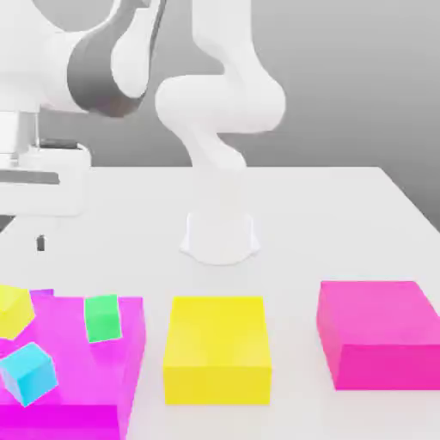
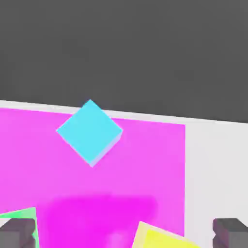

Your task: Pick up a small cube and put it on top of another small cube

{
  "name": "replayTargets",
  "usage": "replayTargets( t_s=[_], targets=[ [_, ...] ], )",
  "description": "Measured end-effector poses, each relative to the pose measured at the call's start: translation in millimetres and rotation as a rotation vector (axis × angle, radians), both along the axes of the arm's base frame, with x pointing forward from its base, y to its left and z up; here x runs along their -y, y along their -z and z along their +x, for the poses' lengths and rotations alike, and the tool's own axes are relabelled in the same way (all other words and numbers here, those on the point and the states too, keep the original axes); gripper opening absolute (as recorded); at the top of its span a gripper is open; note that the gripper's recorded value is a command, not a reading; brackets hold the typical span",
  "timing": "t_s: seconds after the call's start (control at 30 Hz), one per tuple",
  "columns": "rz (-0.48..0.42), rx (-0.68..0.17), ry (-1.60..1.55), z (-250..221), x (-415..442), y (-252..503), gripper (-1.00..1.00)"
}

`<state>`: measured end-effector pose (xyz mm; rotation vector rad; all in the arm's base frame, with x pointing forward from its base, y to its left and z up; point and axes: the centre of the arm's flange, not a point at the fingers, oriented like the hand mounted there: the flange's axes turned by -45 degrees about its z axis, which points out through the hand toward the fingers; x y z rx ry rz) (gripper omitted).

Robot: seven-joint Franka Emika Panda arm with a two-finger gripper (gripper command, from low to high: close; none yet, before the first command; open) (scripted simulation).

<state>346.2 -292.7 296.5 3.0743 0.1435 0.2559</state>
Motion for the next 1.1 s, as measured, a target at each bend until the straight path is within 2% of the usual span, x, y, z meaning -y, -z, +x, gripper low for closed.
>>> replayTargets(
  t_s=[0.17,0.37,0.4,0.63,0.8,0.9,1.1],
  targets=[
    [0.035,-0.144,-0.014,-78.8,35.2,86.0,0.0],
    [0.04,-0.169,-0.027,-90.3,37.7,154.3,0.0],
    [0.042,-0.169,-0.026,-90.8,37.0,160.6,-1.0],
    [0.044,-0.17,-0.026,-91.0,36.9,159.8,-1.0],
    [0.042,-0.169,-0.027,-90.3,37.6,111.6,-1.0],
    [0.044,-0.153,0.122,-106.2,64.2,90.5,-1.0],
    [0.058,-0.131,0.281,-43.9,78.7,47.4,-1.0]
  ],
)
